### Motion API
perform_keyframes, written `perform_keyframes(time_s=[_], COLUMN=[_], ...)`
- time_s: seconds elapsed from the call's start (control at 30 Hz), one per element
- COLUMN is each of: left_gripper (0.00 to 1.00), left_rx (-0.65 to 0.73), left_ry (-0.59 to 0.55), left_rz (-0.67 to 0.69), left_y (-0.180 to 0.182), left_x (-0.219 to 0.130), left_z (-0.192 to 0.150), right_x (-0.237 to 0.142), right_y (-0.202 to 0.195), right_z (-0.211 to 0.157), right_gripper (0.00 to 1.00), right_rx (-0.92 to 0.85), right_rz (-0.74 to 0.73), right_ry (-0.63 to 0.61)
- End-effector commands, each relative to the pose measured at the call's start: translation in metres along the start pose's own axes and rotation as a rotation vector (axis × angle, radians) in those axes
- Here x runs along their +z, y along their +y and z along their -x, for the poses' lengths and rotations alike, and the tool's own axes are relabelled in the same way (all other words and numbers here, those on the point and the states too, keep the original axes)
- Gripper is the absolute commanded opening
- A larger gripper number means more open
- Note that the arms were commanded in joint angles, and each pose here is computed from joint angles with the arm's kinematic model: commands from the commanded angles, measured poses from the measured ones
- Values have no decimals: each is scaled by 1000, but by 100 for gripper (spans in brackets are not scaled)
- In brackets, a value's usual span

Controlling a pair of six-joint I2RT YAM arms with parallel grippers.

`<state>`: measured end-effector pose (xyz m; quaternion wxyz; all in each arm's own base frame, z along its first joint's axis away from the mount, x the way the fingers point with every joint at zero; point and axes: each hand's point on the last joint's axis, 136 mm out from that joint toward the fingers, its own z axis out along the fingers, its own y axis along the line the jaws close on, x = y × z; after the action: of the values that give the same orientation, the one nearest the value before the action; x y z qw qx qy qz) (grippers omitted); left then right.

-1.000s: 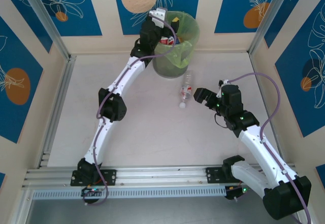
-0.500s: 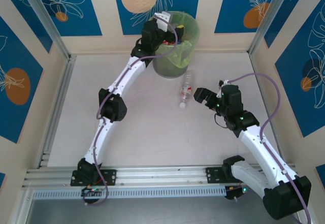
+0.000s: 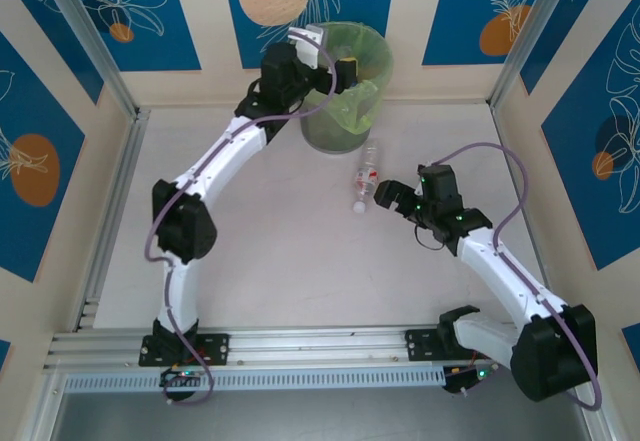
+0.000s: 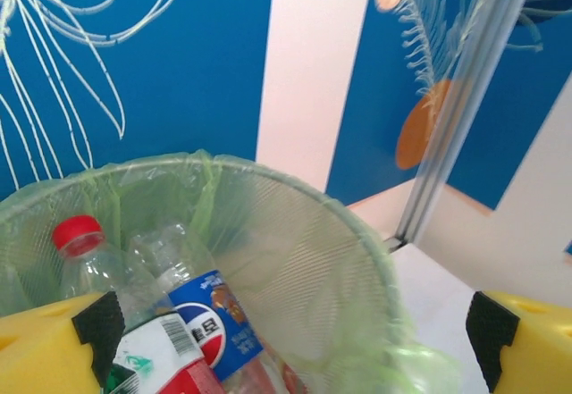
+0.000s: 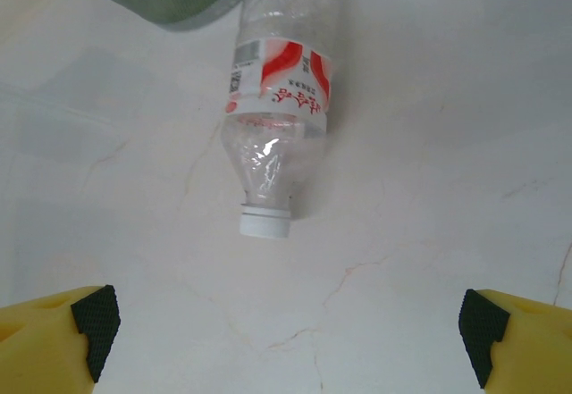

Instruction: Put the plastic bottles in the bin

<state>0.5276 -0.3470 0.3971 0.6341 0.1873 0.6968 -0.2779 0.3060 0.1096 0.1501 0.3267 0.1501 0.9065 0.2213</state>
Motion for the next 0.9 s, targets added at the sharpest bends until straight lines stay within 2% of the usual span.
perform_keyframes(time_s=[0.0,0.23,0.33,0.63,0.77,0.87], left_gripper=[100,100,100,100,100,100], left_rx=[-42,-116,-143,-269,-347,-394], left_ry=[-104,-40,-5,82,114,188], left_rz=[-34,-28,19,382,602,650], left_y=[-14,-15,-9,51,84,91], left_x=[-31,-88,-112,-187,-220,-228], left_z=[27,-16,-37,-116,-152,-179], right_x=[6,32,44,83,99,110], right_y=[8,8,9,8,9,10], right_z=[8,14,17,32,37,42], right_gripper=[100,100,100,100,99,99], right_rx=[-20,-56,-79,-130,-144,-153], right_rz=[26,-18,-31,-100,-122,-124], right_ry=[-19,13,34,92,119,125])
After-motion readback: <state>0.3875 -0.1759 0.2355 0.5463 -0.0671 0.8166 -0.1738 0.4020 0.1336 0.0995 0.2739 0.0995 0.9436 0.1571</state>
